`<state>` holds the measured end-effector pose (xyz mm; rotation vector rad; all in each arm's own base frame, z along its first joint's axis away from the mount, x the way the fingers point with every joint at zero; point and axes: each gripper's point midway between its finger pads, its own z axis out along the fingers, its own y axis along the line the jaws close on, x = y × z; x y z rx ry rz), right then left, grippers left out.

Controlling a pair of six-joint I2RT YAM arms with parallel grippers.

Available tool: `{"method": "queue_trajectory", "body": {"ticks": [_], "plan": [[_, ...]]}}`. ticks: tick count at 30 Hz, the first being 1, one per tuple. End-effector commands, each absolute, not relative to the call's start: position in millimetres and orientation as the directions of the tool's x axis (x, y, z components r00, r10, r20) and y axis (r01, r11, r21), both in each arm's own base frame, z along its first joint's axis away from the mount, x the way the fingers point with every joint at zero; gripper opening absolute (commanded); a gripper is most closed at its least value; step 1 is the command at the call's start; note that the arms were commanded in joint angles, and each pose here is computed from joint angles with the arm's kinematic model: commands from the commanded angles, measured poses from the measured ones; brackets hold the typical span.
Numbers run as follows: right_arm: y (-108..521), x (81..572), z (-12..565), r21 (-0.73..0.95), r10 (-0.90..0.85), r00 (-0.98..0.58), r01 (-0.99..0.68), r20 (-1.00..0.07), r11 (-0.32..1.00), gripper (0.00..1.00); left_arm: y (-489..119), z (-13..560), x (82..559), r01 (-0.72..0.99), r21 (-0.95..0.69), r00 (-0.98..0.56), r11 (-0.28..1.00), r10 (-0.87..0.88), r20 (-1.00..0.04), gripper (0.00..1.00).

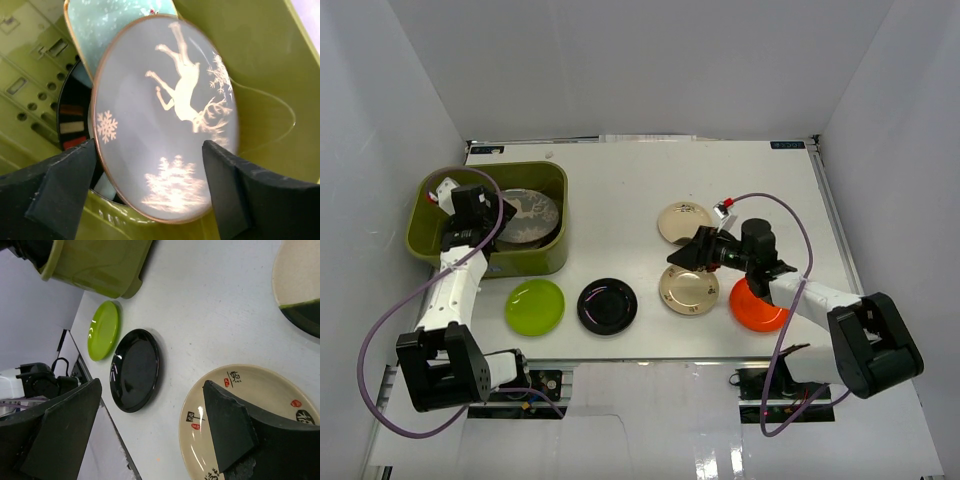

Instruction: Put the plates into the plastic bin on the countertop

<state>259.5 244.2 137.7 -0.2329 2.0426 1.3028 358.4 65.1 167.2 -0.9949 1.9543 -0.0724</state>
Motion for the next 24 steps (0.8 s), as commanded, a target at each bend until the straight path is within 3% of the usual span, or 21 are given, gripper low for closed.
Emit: {"method": "queue_trajectory", "body": {"ticks": [1,8,11,13,17,20,24], "plan": [[259,268,140,0.678,0.179,-0.705,-0.531,-0.686,0.508,0.88,74,198,366,-0.592,-0.451,-0.164,0.667,-0.648,-0.744,0.98],[277,271,126,0.632,0.111,-0.706,-0.539,-0.700,0.558,0.85,86,236,349,-0.607,-0.486,-0.030,0.629,-0.630,-0.776,0.98],[278,276,121,0.611,0.103,-0.700,-0.531,-0.707,0.587,0.82,77,264,336,-0.508,-0.564,0.059,0.651,-0.627,-0.777,0.98],[281,275,115,0.615,0.089,-0.712,-0.529,-0.697,0.585,0.74,61,279,331,-0.404,-0.607,0.071,0.684,-0.638,-0.767,0.98],[280,278,115,0.590,0.072,-0.702,-0.533,-0.708,0.607,0.69,5,284,333,-0.190,-0.617,-0.098,0.764,-0.640,-0.762,0.95],[265,291,115,0.515,0.064,-0.664,-0.512,-0.745,0.688,0.60,-61,276,325,0.030,-0.630,-0.300,0.776,-0.595,-0.746,0.85],[233,323,120,0.469,0.117,-0.626,-0.433,-0.771,0.770,0.45,-154,240,289,0.211,-0.580,-0.552,0.787,-0.394,-0.735,0.81]]}}
